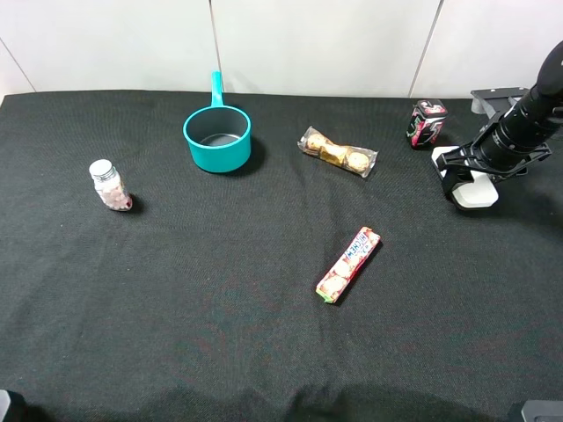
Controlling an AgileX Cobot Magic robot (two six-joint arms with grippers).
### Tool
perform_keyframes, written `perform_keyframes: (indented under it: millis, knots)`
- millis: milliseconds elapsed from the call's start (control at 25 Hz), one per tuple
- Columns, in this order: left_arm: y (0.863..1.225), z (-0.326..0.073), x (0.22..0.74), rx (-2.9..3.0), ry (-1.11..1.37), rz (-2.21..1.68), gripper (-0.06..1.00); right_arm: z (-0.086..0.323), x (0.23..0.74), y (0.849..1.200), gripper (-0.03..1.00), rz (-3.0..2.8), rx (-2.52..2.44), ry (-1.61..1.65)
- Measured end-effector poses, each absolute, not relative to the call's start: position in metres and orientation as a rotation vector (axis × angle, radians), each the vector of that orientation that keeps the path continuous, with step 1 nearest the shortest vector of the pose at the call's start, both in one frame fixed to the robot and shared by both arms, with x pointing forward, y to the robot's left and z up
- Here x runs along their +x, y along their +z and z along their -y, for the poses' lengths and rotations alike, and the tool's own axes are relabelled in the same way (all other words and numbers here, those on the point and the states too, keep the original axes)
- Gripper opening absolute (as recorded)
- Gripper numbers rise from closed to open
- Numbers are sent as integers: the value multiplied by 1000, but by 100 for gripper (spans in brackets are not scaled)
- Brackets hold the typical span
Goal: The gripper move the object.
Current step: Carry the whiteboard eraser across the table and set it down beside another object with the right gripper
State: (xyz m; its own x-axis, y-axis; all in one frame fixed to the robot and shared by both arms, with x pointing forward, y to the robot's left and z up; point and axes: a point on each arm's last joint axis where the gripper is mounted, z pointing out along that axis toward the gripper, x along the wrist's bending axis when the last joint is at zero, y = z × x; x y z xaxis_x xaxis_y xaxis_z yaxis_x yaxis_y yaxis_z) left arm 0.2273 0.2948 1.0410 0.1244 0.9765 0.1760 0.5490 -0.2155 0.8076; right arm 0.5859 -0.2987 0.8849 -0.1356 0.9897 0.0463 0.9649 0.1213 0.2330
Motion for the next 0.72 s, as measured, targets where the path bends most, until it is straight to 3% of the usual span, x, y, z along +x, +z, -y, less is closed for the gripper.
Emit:
perform_keyframes:
  millis: [240,480,720]
  knots:
    - [1041,-295,227,1836,967,-1472,99,298,586,885,46,-2249,1995,325]
    - [1041,-295,227,1836,967,-1472,99,298,588,885,66,-2236,1991,338]
    - [1041,-295,227,1836,967,-1472,99,298,588,886,69,-2224,2005,353]
